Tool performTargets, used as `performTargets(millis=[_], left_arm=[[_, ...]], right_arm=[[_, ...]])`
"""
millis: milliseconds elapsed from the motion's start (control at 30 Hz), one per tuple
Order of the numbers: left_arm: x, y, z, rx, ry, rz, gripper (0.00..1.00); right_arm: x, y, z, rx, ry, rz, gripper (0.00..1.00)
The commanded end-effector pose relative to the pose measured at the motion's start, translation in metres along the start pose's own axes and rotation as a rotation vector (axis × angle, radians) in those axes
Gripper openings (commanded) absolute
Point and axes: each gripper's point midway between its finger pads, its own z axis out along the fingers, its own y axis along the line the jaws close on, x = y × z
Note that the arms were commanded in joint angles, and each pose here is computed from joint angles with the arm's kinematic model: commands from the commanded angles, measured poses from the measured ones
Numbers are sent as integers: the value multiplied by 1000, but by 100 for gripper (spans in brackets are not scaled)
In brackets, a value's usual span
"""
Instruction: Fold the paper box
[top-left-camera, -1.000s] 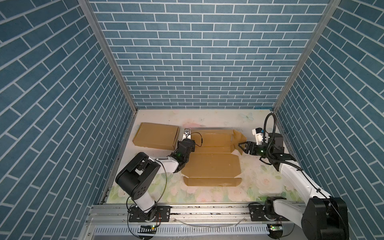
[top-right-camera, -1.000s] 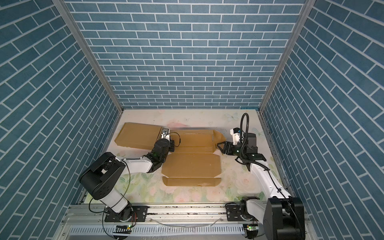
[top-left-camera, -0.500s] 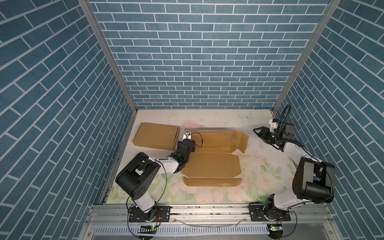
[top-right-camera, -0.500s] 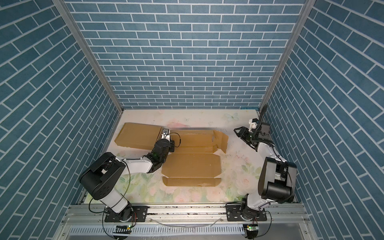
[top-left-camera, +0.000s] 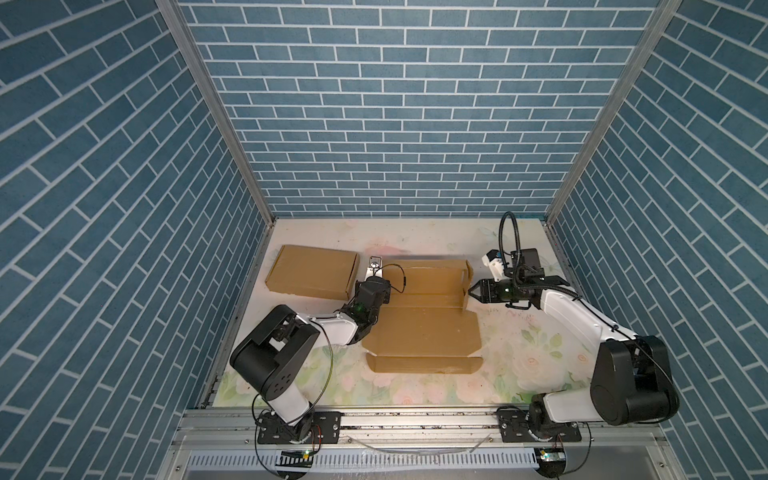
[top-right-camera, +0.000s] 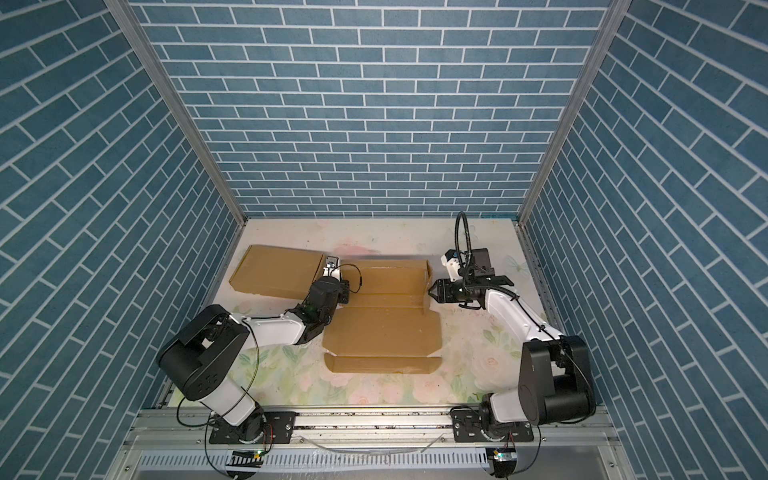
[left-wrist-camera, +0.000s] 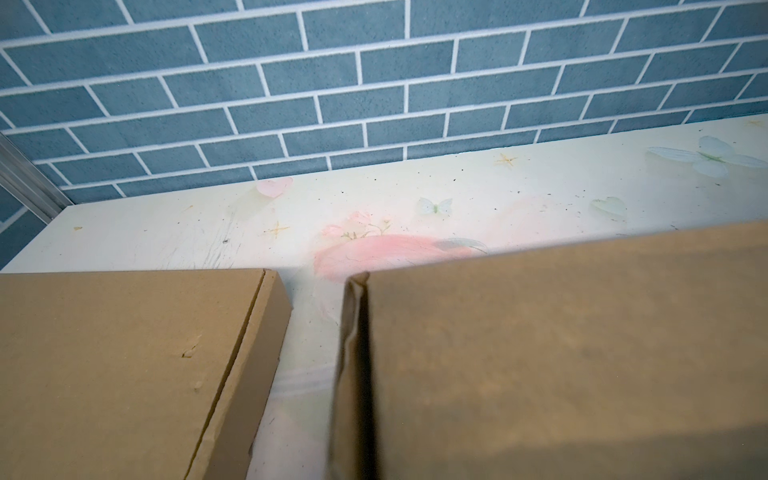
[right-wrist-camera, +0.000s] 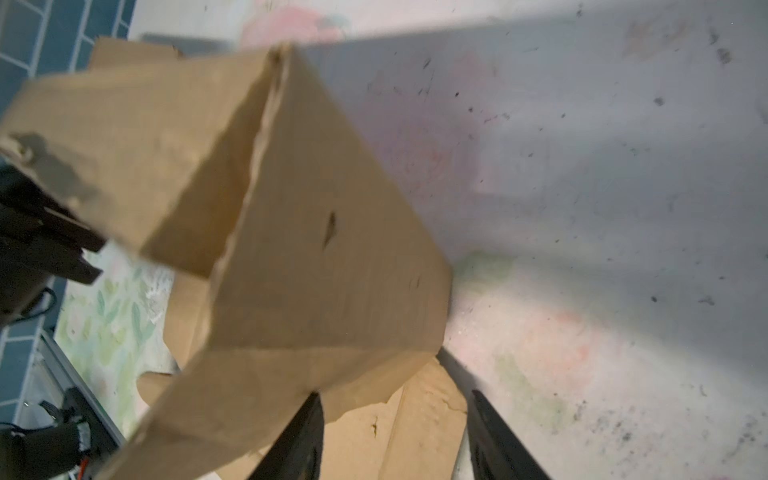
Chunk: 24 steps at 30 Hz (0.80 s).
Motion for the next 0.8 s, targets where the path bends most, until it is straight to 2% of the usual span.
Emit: performTargets(millis=[0,133,267,333,433,767], left_arm=[[63,14,-5,-36,211,117,0],[63,12,-5,-30,212,107,0],[64,9,-4,-20,219,102,0],[65,7,-3,-9,225,103,0],[65,5,-3,1,236,105,0],[67,1,-1,15,261,104,0]], right_arm=[[6,4,-4,74,40,-107,57],[-8,1,8,127,-45,-151,59],[-45,-1,13,151,-268,-214,58],[-57,1,16,143,-338,-245,55],[-64,1,28,154,-378,-297,50],[-81,-21,50,252,-545,-257,32]])
